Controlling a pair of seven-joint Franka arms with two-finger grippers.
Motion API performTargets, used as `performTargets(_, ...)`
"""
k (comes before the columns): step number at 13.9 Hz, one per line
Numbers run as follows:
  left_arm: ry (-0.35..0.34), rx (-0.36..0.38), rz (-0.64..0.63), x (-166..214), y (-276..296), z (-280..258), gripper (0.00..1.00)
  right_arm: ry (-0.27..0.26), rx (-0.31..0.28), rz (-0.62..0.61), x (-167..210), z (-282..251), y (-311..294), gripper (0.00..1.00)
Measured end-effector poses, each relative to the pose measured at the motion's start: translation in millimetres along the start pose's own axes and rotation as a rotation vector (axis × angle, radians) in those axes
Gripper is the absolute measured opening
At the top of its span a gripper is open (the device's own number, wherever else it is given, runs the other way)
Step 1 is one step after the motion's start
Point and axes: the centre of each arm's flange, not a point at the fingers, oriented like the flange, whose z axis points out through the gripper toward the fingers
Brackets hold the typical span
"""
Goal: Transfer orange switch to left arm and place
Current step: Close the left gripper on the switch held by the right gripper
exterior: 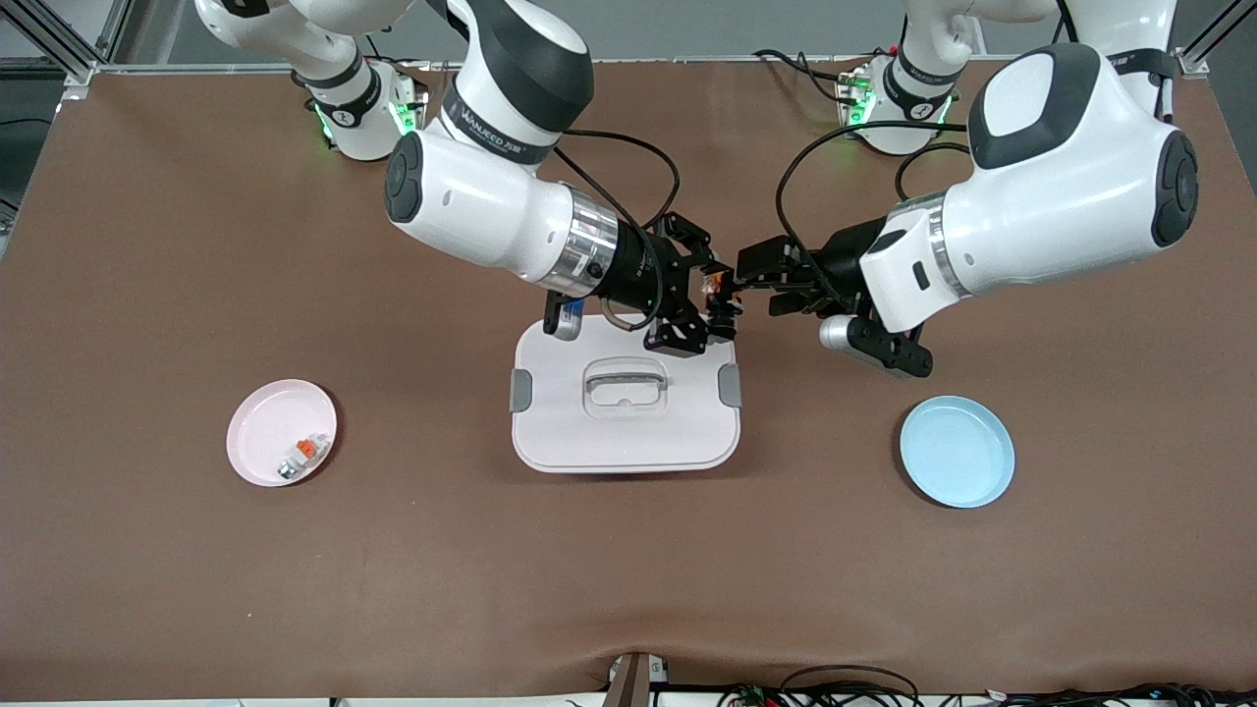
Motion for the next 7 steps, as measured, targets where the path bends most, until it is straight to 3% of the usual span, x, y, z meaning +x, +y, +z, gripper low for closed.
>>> performTargets(7,-0.019,0.0,-0.002,1,0,12,0.73,0.001,0.0,0.001,1,1,0,0.73)
